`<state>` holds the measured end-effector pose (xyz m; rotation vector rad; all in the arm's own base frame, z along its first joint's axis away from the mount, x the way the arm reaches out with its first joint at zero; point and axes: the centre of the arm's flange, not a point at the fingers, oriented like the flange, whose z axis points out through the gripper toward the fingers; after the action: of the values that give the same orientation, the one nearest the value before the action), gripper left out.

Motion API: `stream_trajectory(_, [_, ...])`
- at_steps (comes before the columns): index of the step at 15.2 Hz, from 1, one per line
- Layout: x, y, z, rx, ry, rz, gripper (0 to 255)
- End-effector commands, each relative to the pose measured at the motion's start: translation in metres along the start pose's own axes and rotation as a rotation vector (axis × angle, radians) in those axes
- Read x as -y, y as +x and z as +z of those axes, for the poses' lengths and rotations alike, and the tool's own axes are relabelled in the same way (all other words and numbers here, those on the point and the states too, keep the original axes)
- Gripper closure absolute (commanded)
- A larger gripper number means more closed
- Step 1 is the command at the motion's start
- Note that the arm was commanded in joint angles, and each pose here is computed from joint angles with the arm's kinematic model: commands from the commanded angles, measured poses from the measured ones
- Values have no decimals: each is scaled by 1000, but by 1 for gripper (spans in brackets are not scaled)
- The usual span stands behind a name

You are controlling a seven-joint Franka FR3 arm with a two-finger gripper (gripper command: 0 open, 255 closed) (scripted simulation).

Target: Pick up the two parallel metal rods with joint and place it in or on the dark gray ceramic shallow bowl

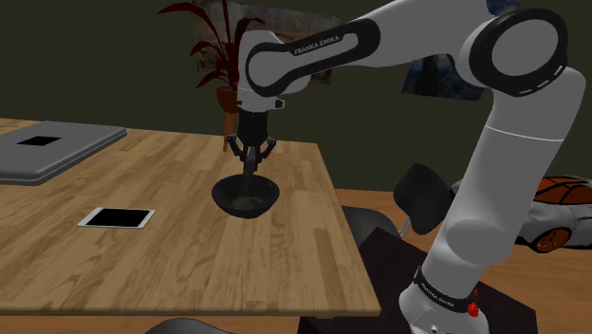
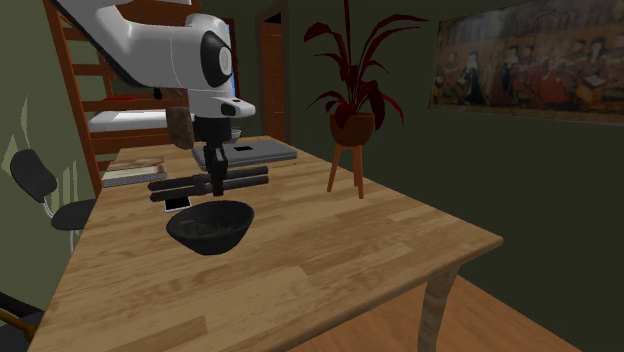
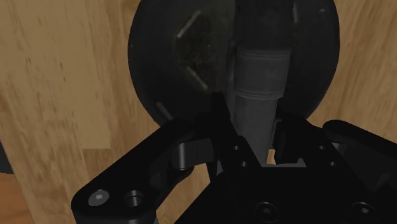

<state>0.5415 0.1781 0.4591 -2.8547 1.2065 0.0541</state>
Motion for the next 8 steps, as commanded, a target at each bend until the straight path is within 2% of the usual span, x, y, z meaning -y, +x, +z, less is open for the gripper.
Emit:
stream_trajectory(1, [8, -13, 3, 0, 0, 1, 255])
stream_trajectory(8, [8, -11, 39, 0, 0, 1, 255])
